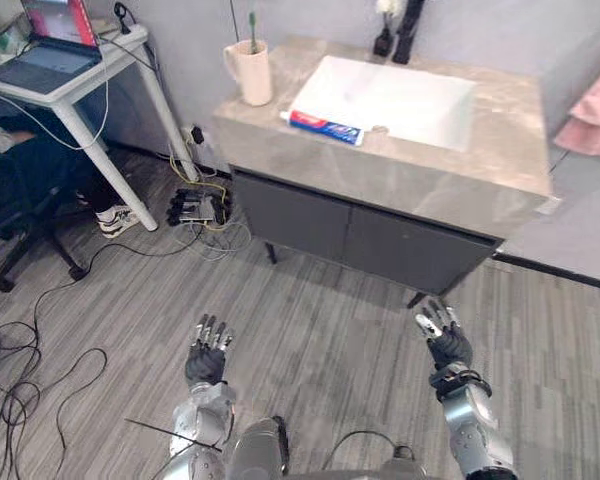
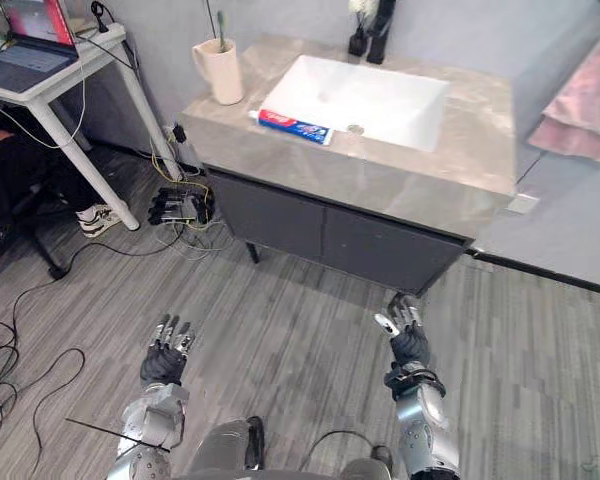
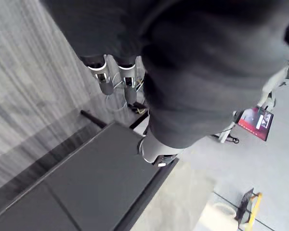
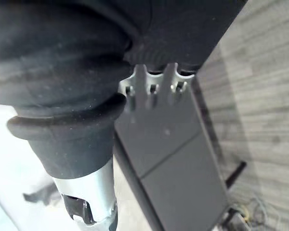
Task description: Organize washtable
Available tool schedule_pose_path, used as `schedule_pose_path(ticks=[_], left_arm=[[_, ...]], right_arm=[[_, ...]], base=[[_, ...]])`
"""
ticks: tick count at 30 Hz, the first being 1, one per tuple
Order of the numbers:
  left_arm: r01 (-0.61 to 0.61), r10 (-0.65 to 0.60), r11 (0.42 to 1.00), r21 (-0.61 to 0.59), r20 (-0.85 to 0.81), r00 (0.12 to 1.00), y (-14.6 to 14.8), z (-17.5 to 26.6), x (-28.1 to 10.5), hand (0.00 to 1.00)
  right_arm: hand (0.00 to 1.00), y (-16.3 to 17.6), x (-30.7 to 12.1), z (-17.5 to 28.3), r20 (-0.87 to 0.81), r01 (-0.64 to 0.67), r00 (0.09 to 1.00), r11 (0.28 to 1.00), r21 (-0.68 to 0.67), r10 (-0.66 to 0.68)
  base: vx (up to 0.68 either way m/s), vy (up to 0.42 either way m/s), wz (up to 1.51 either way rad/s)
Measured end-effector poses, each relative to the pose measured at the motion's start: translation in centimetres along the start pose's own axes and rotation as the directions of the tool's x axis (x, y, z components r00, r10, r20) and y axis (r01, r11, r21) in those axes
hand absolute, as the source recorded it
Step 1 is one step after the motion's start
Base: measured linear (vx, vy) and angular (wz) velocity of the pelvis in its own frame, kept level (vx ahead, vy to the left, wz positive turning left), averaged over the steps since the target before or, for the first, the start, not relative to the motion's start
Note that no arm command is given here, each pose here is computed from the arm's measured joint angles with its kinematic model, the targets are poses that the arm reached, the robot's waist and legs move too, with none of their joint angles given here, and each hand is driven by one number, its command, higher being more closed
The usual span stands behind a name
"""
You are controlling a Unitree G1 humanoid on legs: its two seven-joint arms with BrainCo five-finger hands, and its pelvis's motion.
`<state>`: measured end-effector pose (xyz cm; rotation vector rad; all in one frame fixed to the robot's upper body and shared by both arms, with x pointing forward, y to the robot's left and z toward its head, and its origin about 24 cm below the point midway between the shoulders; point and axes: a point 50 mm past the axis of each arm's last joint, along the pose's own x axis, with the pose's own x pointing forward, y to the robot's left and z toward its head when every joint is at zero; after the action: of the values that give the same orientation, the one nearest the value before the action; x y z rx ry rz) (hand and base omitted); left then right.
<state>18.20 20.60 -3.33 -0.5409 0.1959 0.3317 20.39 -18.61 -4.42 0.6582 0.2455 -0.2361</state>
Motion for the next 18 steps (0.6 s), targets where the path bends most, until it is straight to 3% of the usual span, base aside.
schedule_pose_path(ticks=[6, 12, 18], left_arm=[[0.054, -0.056, 0.992, 0.111, 0.013, 0.998, -0.2, 1.1, 0.8, 0.00], [0.218, -0.219, 0.968, 0.128, -0.003, 0.976, -4.6, 0.5, 1.9, 0.00], [0.271, -0.268, 0.962, 0.034, -0.067, 0.961, -6.8, -2.1, 0.7, 0.00]], right_arm=[[0.00, -0.4, -1.2, -1.4, -0.056, -0.021, 0.998, 0.999, 0.024, 0.022], [0.00, -0.9, -2.3, -1.2, -0.044, -0.008, 0.999, 1.000, 0.025, 0.009], [0.00, 1.7, -2.8, -0.1, 0.004, -0.129, 0.992, 0.992, 0.006, 0.129]], base=[[0.27, 0.246, -0.19], [0.38, 0.112, 0.20], [0.49, 0.040, 0.17]])
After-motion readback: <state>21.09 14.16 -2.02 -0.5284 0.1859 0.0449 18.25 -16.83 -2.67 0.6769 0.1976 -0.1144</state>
